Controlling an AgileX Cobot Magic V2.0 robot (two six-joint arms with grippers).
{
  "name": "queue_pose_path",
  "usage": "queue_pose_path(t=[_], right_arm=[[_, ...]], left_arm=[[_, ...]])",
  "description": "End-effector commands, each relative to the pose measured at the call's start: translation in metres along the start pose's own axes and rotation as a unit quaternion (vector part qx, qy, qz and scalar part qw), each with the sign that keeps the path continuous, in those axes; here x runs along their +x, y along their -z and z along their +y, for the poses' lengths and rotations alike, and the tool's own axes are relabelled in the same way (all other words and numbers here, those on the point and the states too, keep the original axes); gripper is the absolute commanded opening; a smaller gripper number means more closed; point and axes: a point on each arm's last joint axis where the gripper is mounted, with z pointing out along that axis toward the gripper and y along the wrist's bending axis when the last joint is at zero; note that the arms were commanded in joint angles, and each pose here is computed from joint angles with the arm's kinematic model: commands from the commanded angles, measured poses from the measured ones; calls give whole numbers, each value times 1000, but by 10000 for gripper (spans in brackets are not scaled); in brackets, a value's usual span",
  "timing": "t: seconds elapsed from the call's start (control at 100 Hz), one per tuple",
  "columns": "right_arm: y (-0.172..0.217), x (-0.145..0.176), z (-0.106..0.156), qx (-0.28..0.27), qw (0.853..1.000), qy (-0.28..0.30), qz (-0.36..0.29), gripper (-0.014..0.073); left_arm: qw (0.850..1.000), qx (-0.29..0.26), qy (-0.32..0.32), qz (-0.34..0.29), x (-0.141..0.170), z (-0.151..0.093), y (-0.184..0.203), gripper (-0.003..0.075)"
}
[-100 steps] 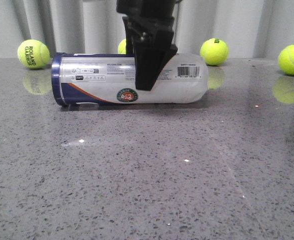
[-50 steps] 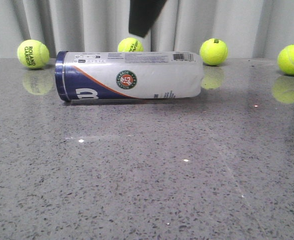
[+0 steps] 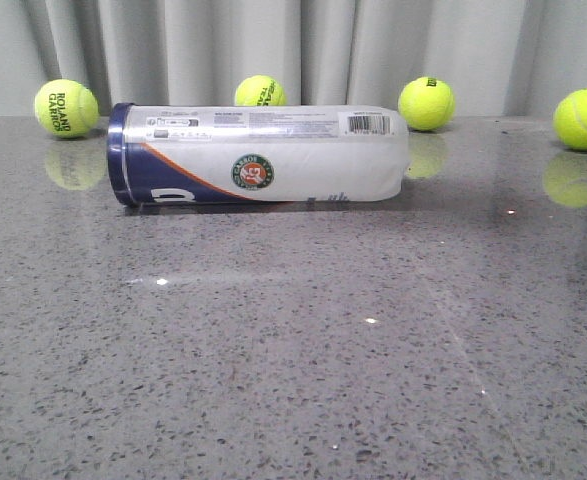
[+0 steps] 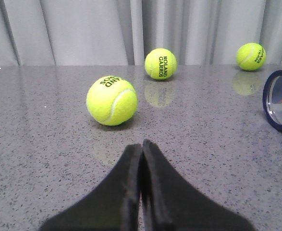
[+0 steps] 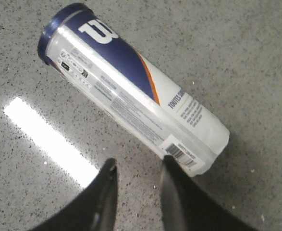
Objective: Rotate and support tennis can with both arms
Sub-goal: 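Open the right gripper and raise it away from the can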
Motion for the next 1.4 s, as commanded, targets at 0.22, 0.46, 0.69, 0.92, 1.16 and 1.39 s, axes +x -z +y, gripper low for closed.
queue_pose_path(t=[0.22, 0.46, 0.69, 0.92, 1.16, 1.39], right_arm=[[47, 45, -1, 26, 998, -63, -3, -67], [67, 82, 0, 40, 995, -80, -49, -67], [91, 125, 5, 36, 981, -76, -176, -67], [106, 178, 9, 33, 963, -71, -257, -67], [118, 234, 14, 31, 942, -65, -327, -67], [121, 277, 16, 29, 918, -61, -391, -67]], left_arm=[[999, 0, 3, -32, 7, 0, 0, -20], [999, 0, 3, -32, 7, 0, 0, -20], [999, 0, 3, -36, 6, 0, 0, -20], [999, 0, 3, -36, 6, 0, 0, -20], [998, -1, 3, -61, 1, 0, 1, -20], [994, -4, 3, -106, -7, 1, 2, -20]])
